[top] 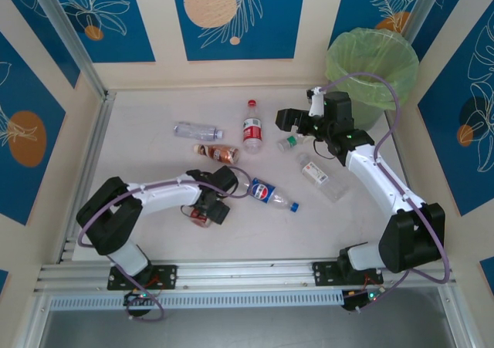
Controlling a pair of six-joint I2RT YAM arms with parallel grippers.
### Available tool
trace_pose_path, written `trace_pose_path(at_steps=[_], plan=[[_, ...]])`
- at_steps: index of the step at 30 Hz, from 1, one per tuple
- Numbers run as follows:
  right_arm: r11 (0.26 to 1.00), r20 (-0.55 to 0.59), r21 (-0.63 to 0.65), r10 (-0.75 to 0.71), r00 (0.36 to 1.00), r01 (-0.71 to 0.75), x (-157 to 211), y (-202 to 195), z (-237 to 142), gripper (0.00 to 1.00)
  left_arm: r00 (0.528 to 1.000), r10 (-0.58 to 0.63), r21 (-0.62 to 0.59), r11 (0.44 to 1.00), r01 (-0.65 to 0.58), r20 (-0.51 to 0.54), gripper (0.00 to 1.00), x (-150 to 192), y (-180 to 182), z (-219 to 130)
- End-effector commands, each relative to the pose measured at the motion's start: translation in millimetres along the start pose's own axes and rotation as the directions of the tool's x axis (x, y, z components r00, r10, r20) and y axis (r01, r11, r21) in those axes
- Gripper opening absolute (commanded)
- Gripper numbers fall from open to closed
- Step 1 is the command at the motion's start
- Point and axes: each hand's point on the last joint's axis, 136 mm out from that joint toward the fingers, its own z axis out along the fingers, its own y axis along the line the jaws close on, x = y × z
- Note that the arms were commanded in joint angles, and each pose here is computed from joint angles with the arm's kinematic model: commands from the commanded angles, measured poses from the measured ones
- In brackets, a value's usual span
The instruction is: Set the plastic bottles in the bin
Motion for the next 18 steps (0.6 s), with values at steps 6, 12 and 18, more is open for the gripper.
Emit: trace_pose_path(at_steps=[6,12,18], plan=[[1.000,0.007,0.001,0.008,1.000,-0.009,-1.3,4.7,-1.2,0.98,0.999,-0.019,0.035,0.999,0.017,0.048,0.95,12.1,3.7,-19.5],[1.000,0.011,-0.002,0.005,1.000,-0.005,-3.8,8.7,-3.3,0.99,0.999,-0.033,0.043,0.999,0.033,0.006,0.87,20.9,0.7,-9.6],[1.000,0.009,0.007,-0.002,1.000,0.002,-0.8,8.7,-7.1,0.99,1.000,-0.024,0.027,0.999,0.024,-0.002,0.75,18.8,0.8,-3.8]])
